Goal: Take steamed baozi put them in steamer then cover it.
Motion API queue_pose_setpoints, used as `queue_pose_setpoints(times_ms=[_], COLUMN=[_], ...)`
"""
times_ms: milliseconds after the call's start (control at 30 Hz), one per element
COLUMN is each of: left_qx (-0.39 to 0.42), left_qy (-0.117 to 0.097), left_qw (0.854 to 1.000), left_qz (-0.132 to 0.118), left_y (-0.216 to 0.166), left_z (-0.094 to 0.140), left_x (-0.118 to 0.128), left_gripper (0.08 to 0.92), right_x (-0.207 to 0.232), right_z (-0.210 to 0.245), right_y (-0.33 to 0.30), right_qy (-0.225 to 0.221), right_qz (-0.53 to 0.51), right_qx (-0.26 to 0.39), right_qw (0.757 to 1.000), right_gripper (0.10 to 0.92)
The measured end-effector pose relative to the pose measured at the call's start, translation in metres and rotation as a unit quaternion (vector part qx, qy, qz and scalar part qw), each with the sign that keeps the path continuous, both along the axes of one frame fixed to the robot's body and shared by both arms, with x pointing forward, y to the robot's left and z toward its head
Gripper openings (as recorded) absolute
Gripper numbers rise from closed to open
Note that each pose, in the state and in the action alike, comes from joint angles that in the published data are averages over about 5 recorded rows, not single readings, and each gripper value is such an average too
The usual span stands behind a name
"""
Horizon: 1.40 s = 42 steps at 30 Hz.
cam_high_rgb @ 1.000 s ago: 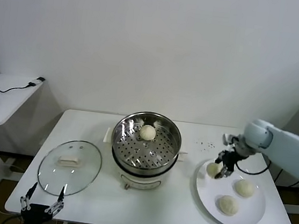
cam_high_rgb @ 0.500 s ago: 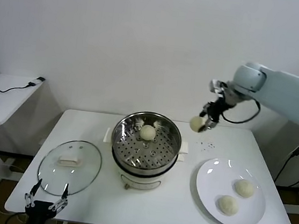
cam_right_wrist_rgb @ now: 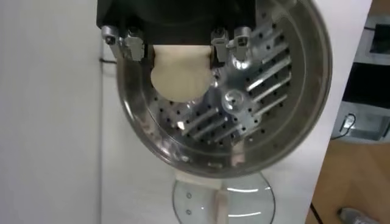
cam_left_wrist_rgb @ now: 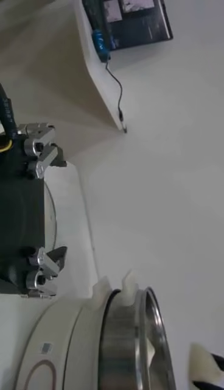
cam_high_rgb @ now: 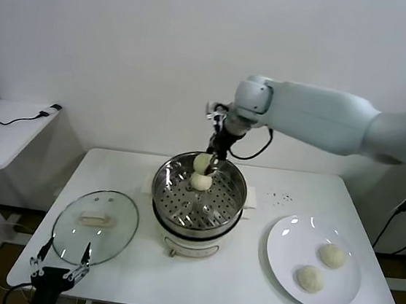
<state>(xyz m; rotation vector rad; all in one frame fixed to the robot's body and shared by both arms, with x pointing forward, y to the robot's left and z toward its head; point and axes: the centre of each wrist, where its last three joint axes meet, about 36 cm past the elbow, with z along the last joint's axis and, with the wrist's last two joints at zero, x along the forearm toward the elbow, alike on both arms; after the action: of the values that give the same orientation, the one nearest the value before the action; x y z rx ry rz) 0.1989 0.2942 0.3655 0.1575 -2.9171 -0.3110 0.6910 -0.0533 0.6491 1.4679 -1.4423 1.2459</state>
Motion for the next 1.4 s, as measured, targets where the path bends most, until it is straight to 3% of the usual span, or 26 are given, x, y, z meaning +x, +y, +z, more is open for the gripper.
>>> queue_pose_setpoints(times_ms=[400,733,1067,1400], left_qx=[-0.003,-0.004,-0.011,-0.012], left_qy=[0.000,-0.001,0.001,0.004], left_qw=[1.000,1.000,1.000,1.000], left_qz=[0.005,0.006,0.005,0.008], left_y=[0.001,0.002,-0.002,-0.001], left_z=[-0.002,-0.002,-0.002,-0.004], left_x=[0.002,0.003,0.003,0.006], left_gripper=[0.823,0.823,0.823,0.823], right_x=[-0.005,-0.006,-0.004,-0.013], right_z=[-0.056,-0.065,-0.032,0.032], right_y=[0.043,0.050,0.023,-0.083], right_qy=[0.027,0.027,0.011,-0.012], right_qz=[0.010,0.008,0.010,0.013], right_qx=[-0.005,-0.006,0.003,-0.008], right_qw=[1.000,1.000,1.000,1.000], right_gripper=[0.597,0.805,0.823,0.823])
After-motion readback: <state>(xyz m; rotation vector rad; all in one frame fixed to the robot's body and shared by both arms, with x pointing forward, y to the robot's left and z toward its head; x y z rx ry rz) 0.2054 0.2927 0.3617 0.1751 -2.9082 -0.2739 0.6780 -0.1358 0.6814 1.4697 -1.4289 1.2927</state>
